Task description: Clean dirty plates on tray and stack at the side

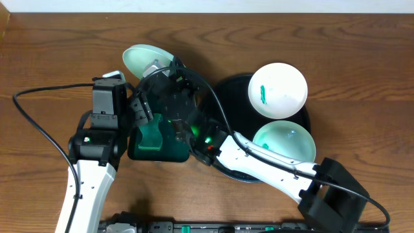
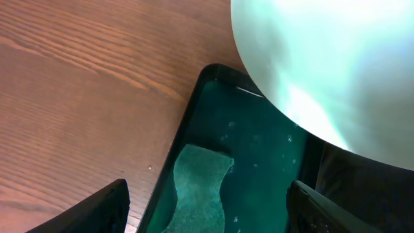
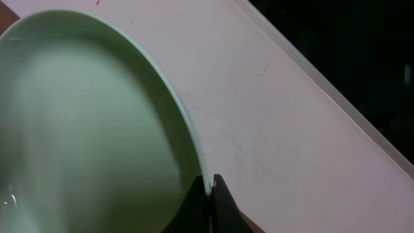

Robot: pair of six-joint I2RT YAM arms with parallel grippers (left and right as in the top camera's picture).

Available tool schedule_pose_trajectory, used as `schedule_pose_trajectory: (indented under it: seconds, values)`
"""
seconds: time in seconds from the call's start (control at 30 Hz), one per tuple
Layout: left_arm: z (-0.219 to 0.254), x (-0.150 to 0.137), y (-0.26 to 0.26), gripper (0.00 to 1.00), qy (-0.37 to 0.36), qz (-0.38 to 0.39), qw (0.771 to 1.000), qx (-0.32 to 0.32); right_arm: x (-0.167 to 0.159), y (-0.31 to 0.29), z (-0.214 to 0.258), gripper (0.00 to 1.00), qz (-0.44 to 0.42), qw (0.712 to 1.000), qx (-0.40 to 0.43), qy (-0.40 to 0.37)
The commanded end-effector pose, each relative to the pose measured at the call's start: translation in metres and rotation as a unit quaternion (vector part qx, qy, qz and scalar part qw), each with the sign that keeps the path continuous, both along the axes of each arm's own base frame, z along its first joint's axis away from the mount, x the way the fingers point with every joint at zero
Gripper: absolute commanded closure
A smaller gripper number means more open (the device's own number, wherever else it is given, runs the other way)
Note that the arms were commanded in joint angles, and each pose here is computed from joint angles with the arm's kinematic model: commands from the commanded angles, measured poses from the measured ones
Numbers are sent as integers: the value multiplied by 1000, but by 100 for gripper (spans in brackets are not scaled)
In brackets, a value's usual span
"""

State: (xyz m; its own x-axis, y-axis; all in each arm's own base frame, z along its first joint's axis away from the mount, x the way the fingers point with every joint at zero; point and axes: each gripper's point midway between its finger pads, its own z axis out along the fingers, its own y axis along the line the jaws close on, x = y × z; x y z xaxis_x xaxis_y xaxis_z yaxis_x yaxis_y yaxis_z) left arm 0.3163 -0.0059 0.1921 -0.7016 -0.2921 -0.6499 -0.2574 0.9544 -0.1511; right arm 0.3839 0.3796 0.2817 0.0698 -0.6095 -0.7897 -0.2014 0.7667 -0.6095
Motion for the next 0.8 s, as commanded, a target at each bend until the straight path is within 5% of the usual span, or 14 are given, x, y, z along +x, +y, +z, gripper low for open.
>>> schedule_pose_trajectory:
  seconds: [0.0, 0.77]
  values:
    - [9, 4, 4, 22, -10, 8, 1000, 8, 0, -1, 10, 99, -8, 1000, 10, -7]
    - [9, 4, 4, 22, -10, 8, 1000, 8, -2, 1, 6, 99, -5, 1000, 6, -1]
